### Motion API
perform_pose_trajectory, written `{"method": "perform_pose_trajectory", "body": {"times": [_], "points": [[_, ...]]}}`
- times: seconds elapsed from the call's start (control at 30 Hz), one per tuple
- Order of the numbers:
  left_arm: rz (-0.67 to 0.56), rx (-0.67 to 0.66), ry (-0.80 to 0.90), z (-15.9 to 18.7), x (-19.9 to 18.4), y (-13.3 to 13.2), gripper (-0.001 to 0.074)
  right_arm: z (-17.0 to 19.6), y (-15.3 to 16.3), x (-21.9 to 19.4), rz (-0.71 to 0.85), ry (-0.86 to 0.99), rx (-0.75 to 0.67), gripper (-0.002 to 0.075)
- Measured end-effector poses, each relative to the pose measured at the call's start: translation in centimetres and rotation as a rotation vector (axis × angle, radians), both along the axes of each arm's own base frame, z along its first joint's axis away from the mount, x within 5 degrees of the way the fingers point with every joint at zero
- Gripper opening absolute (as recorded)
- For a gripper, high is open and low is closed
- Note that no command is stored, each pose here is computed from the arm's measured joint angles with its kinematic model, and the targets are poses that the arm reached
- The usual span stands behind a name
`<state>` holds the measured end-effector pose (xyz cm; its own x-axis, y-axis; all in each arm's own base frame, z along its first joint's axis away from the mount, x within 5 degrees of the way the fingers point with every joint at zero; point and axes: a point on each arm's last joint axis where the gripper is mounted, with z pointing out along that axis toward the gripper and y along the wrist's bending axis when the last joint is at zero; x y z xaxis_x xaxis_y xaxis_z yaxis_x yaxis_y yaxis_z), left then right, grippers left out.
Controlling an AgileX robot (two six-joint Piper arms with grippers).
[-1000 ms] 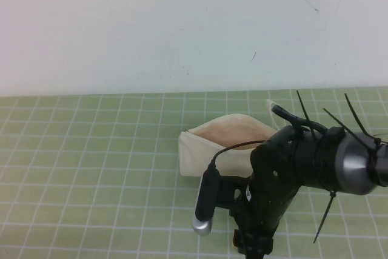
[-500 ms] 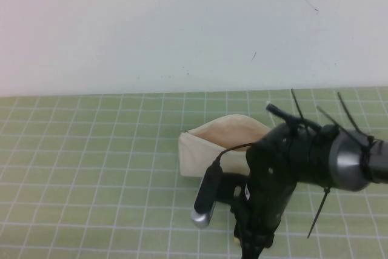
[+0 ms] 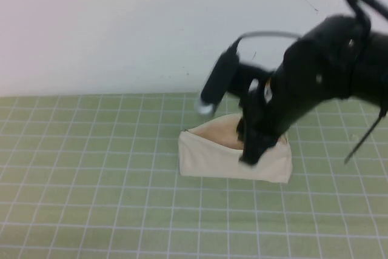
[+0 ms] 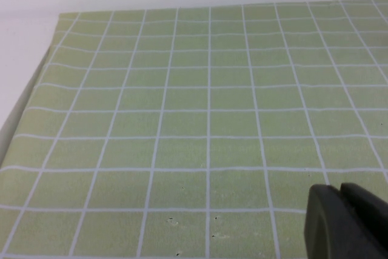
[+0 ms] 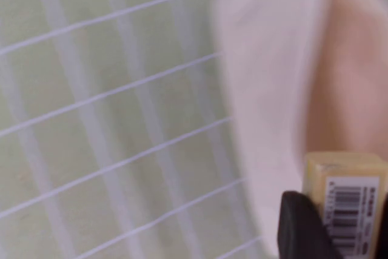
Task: Put eraser into pencil case
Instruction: Place the eraser on the pencil case
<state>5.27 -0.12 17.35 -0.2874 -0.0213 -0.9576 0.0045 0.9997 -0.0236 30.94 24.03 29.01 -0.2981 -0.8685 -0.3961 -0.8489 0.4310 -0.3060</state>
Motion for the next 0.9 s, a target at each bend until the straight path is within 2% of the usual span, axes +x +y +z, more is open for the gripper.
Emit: {"method": "perform_pose_trajectory", "body": {"times": [0.13,0.3,0.47,0.63,0.7,0.9], "points": [[0.0,0.0,0.0,0.0,0.0,0.0,-0.0001,0.5,-0.9,2.8,-0.078,-0.032,0.024,0.0211],[0.0,0.0,0.0,0.0,0.0,0.0,0.0,-1.3,-1.6,5.8,-0.148,0.001,0.015,0.0211],[0.0,0.0,0.0,0.0,0.0,0.0,0.0,-3.2,-1.3,6.5,-0.152,0.066,0.025,0.0211],[0.0,0.0,0.0,0.0,0.0,0.0,-0.0001,-3.3,-1.1,6.4,-0.139,0.084,0.042,0.022],[0.0,0.0,0.0,0.0,0.0,0.0,-0.0001,-3.3,-1.0,6.4,-0.138,0.083,0.043,0.0243],[0.0,0.0,0.0,0.0,0.0,0.0,-0.0001,-3.2,-1.0,6.4,-0.14,0.086,0.051,0.0407]]}}
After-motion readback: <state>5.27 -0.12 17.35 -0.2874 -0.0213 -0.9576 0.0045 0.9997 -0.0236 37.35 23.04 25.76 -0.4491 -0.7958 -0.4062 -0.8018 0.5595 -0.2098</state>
